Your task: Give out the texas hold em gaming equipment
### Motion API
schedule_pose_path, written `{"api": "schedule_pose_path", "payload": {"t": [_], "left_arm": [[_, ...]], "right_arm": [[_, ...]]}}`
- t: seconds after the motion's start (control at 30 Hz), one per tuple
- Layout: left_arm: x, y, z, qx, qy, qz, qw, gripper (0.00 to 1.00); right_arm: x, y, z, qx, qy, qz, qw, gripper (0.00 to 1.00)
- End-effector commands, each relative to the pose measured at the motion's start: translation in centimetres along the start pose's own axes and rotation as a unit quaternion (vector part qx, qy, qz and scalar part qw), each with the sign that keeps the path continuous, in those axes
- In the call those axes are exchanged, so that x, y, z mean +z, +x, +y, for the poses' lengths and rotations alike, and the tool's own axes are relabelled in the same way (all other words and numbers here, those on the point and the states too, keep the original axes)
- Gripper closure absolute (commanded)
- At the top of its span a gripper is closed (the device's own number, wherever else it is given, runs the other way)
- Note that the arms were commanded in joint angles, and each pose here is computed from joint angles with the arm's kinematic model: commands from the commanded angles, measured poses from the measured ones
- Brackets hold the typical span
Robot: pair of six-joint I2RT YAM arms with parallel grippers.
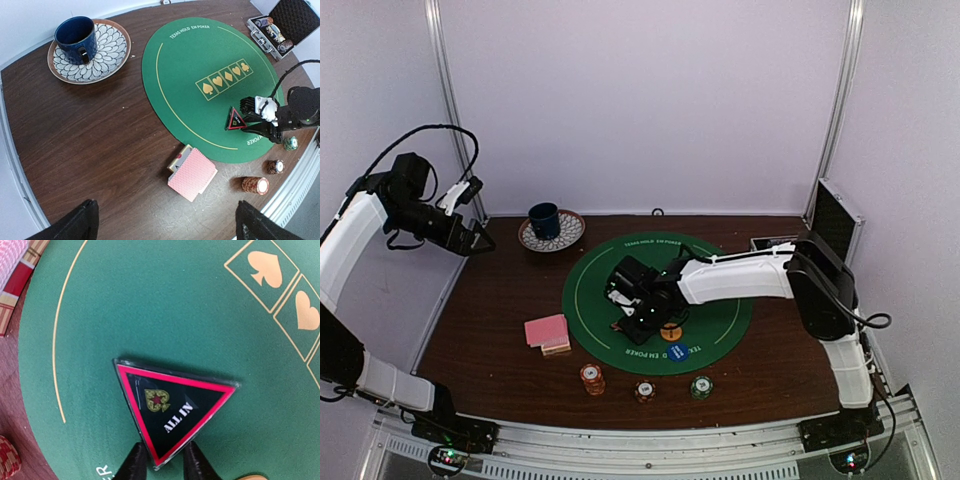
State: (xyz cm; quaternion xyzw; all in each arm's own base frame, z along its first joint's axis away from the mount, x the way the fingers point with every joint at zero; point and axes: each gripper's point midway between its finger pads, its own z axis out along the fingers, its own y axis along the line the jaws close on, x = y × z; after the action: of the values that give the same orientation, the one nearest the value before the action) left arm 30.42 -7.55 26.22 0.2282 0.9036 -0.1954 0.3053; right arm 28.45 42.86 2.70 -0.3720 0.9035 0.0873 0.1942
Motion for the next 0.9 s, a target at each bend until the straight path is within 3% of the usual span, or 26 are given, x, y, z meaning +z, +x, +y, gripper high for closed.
{"api": "schedule_pose_path", "payload": {"t": [0.0, 0.27, 0.87], "left_arm": [[-1.2, -1.0, -0.3, 0.008, -0.004, -0.02, 1.0, 0.03], [-1.2, -0.9, -0.2, 0.005, -0.007, -0.016, 1.0, 0.03], [-0.9, -0.5, 0.3, 0.006, -0.014, -0.001, 1.0, 0.03]], "right_arm": [[1.4, -1.0, -0.8, 0.001, 0.029, -0.014, 0.999, 0.76], [2.4, -3.7, -0.8, -0.01, 0.051, -0.039, 0.998, 0.88], [4.3, -12.3, 0.4, -0.041, 0.036, -0.112, 0.992, 1.0]]}}
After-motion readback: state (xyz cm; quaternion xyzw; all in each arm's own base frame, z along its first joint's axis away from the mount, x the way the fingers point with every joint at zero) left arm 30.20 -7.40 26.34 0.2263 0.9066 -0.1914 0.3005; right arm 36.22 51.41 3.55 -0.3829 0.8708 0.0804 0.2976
